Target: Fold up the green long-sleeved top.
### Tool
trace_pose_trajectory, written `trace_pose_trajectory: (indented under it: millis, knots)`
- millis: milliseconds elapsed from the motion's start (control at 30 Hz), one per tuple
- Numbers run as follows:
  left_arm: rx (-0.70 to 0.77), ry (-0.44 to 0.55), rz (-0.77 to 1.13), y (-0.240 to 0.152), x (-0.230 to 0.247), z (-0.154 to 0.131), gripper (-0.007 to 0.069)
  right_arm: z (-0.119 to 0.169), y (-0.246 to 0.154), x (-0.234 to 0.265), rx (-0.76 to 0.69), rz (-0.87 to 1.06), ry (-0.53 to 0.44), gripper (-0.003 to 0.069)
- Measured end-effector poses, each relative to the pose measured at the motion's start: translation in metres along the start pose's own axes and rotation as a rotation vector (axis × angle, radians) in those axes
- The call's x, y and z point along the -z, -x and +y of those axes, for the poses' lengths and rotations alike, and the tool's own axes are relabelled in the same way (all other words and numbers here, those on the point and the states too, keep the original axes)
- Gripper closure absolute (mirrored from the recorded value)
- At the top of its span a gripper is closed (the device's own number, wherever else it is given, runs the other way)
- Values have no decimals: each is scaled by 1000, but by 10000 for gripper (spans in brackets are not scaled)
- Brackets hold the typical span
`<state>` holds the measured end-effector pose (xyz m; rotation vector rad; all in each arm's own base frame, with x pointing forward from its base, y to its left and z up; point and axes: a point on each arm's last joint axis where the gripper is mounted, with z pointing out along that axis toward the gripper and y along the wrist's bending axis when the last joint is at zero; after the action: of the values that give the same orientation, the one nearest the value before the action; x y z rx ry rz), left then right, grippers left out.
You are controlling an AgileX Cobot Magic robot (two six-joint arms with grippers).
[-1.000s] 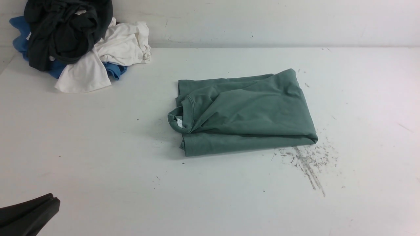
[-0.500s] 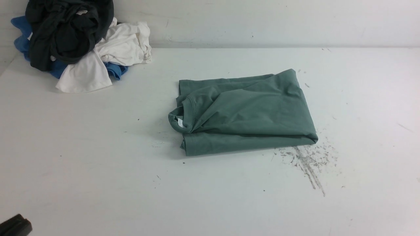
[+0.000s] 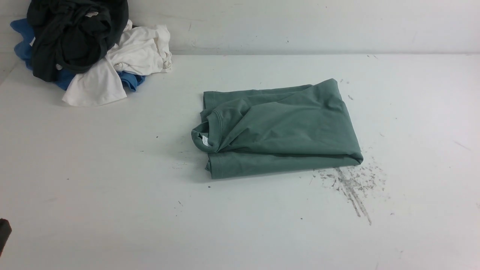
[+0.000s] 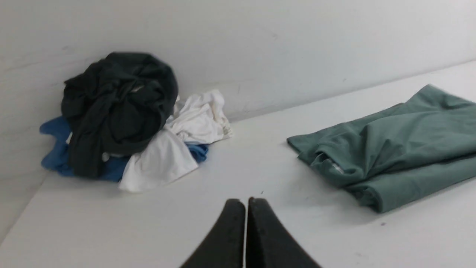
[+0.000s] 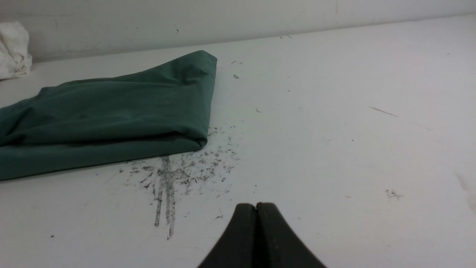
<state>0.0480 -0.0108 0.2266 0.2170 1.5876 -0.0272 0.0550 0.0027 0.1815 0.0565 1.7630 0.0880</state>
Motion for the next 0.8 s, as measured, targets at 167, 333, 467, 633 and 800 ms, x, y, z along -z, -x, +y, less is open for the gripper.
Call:
trace_pose_trajectory:
  millis: [167,333,467,633,800]
  knots:
    - [65,57,95,-38,-7,2,632,0,0,0,0,0,0,673]
    - [116,92,240,-53,-5,4,632,0,0,0,0,0,0,673]
    - [116,106,273,-55,-4,5,632,0,0,0,0,1,0,673]
    - [116,101,276,-55,-4,5,632,0,0,0,0,1,0,673]
    - [92,69,275,-55,-4,2,632,0,0,0,0,1,0,673]
